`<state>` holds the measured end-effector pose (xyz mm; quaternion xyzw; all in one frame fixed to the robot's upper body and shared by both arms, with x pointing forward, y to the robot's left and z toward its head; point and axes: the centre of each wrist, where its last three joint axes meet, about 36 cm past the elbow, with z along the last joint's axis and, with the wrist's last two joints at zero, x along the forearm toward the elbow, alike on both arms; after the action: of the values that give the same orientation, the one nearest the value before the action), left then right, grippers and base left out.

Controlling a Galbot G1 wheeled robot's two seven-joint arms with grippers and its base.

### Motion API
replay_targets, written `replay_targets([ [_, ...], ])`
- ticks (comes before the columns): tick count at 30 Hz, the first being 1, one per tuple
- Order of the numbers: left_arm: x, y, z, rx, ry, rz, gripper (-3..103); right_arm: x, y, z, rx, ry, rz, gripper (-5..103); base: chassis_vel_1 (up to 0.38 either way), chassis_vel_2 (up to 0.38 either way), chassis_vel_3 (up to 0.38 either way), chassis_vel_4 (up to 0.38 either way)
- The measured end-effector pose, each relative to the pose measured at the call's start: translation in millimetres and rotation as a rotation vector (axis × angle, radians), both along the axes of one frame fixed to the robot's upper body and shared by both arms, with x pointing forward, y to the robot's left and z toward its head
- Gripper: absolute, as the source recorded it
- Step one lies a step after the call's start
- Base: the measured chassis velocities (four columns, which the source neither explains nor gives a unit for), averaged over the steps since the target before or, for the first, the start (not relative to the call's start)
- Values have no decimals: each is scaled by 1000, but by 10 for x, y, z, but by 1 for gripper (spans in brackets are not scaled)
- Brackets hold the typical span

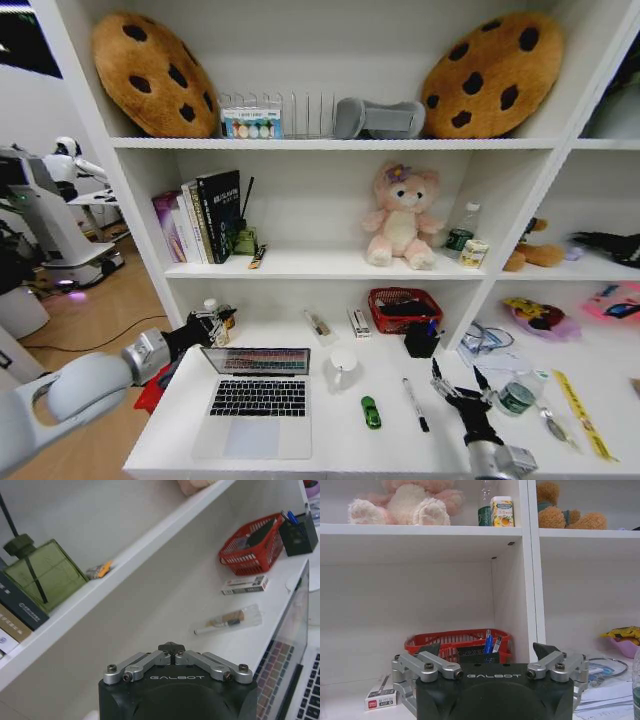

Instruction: Organize the objects on the table.

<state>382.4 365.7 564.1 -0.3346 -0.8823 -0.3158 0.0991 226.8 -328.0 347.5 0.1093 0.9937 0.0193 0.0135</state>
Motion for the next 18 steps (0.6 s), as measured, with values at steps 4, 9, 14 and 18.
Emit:
replay_targets([
  [4,54,24,5,55,38,-37,0,-6,26,-11,4,0,-2,100,0,0,0,0],
  [9,120,23,39,120,73,-101,0,-38,64,-43,7,5,-5,100,0,0,0,0],
  [14,150,-20,88,149,84,-142,0,-69,110,-87,10,11,-5,100,0,0,0,0],
  [18,112,-92,100,160,100,-176,0,-88,140,-124,13,14,-5,100,0,0,0,0],
])
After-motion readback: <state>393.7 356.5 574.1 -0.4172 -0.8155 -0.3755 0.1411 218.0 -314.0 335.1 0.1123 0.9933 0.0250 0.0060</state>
